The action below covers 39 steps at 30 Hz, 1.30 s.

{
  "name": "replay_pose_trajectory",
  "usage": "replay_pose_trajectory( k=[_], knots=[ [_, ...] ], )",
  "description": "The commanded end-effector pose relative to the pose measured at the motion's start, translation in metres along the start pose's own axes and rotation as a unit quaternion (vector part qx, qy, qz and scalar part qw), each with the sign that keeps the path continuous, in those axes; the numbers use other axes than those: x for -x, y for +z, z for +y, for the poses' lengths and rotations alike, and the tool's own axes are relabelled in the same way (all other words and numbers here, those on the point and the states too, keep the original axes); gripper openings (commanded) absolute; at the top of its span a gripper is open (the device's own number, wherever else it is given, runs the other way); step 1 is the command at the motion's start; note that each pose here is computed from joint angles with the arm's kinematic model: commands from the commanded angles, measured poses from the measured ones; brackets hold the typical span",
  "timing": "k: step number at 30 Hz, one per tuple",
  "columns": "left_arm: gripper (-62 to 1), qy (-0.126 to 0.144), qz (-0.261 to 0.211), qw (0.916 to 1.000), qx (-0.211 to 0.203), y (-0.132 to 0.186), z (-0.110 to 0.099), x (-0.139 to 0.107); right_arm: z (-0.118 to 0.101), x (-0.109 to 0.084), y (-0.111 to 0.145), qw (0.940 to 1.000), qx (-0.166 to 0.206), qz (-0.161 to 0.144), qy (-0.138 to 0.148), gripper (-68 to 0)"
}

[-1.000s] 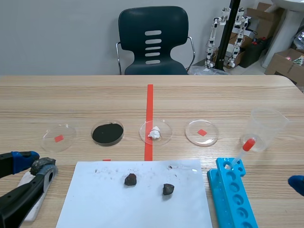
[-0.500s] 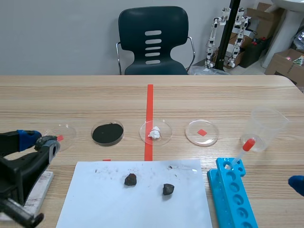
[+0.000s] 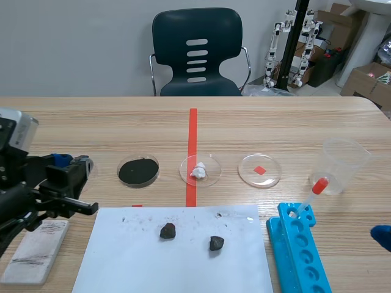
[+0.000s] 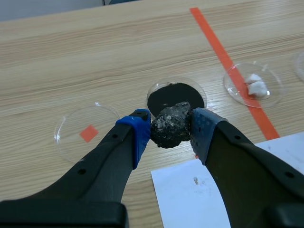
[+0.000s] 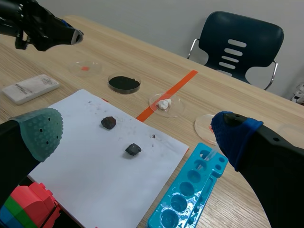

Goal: Put the mineral in the empty petri dish

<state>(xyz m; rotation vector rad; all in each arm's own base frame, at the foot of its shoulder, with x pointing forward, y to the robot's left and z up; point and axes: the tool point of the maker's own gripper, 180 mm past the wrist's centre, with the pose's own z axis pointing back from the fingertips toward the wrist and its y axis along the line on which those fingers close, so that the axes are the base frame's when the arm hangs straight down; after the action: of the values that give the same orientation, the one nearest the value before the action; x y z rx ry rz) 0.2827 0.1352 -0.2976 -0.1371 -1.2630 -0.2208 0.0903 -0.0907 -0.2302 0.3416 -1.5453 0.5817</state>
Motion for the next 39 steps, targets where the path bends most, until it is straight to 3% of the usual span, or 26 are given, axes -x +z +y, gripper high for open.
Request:
replay_pose_trajectory(
  k=[1,6,13,18,32,39],
  knots=[
    [-47.9,0.004,-0.023,0.9996,-0.018,-0.011,0.007,-0.013,-0.002,-0.01,-0.004,0.9998,0.0,-0.02,0.002,0.4],
    [-47.9,0.039,-0.02,0.9966,-0.069,-0.043,0.032,-0.008,-0.002,-0.01,-0.004,0.9998,0.0,-0.02,0.002,0.4],
    [-47.9,0.057,0.001,0.9934,-0.1,-0.079,0.052,0.003,-0.002,-0.01,-0.004,0.9998,0.0,-0.02,0.002,0.4],
    [-47.9,0.07,0.04,0.9897,-0.118,-0.097,0.068,0.021,-0.002,-0.01,-0.004,0.9998,0.0,-0.02,0.002,0.4],
    [-47.9,0.088,0.114,0.9746,-0.172,-0.102,0.098,0.063,-0.002,-0.01,-0.004,0.9998,0.0,-0.02,0.002,0.4],
    [-47.9,0.089,0.119,0.9703,-0.191,-0.099,0.104,0.066,-0.002,-0.01,-0.004,0.9998,0.0,-0.02,0.002,0.4]
  ],
)
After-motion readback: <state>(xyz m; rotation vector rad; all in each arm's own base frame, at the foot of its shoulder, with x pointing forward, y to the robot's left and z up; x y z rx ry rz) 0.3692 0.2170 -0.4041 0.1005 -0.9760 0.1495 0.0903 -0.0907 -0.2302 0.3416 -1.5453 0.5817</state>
